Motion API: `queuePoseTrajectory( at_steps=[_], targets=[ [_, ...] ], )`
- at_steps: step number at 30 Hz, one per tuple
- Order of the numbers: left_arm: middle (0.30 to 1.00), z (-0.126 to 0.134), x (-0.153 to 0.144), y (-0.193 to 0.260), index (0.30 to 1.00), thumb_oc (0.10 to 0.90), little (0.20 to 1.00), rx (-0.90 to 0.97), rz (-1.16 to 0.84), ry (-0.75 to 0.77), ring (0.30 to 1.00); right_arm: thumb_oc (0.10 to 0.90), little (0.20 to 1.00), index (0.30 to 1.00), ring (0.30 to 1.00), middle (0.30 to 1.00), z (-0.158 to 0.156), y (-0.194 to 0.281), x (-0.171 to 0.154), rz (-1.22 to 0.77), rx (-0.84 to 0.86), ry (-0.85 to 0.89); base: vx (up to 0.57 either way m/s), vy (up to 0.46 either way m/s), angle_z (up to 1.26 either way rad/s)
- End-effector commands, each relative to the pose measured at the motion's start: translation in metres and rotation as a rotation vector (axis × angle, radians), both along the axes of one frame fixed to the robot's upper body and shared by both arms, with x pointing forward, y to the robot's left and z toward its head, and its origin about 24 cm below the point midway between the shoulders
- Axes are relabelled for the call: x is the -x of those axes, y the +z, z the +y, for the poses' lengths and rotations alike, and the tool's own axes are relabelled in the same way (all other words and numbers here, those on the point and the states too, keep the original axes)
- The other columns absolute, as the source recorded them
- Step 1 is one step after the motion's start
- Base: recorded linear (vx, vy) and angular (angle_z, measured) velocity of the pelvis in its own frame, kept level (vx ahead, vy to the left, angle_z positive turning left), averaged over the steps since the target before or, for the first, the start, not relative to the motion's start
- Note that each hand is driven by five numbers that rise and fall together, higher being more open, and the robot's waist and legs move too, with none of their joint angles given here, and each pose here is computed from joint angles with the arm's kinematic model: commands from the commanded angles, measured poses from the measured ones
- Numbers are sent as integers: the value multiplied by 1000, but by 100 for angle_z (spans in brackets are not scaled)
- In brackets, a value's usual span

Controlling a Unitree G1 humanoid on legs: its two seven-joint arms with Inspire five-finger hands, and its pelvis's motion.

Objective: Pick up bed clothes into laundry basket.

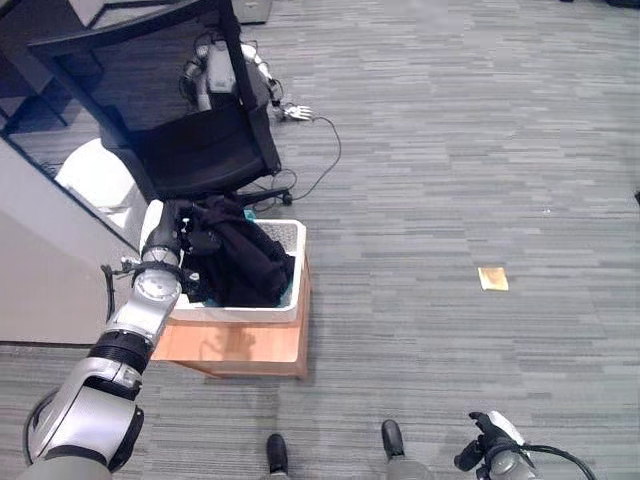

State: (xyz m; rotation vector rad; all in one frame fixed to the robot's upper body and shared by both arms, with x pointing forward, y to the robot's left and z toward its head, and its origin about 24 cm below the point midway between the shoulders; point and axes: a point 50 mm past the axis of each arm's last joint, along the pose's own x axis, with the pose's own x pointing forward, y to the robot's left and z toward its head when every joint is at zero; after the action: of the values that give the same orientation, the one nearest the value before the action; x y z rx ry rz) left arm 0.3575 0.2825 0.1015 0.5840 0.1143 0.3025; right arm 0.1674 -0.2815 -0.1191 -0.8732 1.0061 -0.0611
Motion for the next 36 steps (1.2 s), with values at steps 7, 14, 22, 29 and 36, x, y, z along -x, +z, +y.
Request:
queuePoseTrajectory(
  at_steps=[7,14,22,29,36],
  targets=[
    [900,10,-28,70,900,800,900,-77,-213,197,900,800,900,900,900,900,-5,9,-14,-75,60,-14,-23,-15,-8],
    [900,17,-26,83,900,800,900,-112,-288,289,900,800,900,900,900,900,10,-1,-4,-74,20,-2,24,-5,-1],
    [900,24,-14,139,900,800,900,-164,-536,282,900,800,900,900,900,900,13,-7,6,-44,-16,-5,31,1,1],
    [900,27,19,181,900,800,900,-177,-766,180,900,800,900,900,900,900,12,-7,8,-27,-45,-15,22,-11,8],
    [900,57,75,79,900,800,900,30,-573,142,900,800,900,900,900,900,0,17,-24,-141,-28,5,3,-6,11]
  ],
)
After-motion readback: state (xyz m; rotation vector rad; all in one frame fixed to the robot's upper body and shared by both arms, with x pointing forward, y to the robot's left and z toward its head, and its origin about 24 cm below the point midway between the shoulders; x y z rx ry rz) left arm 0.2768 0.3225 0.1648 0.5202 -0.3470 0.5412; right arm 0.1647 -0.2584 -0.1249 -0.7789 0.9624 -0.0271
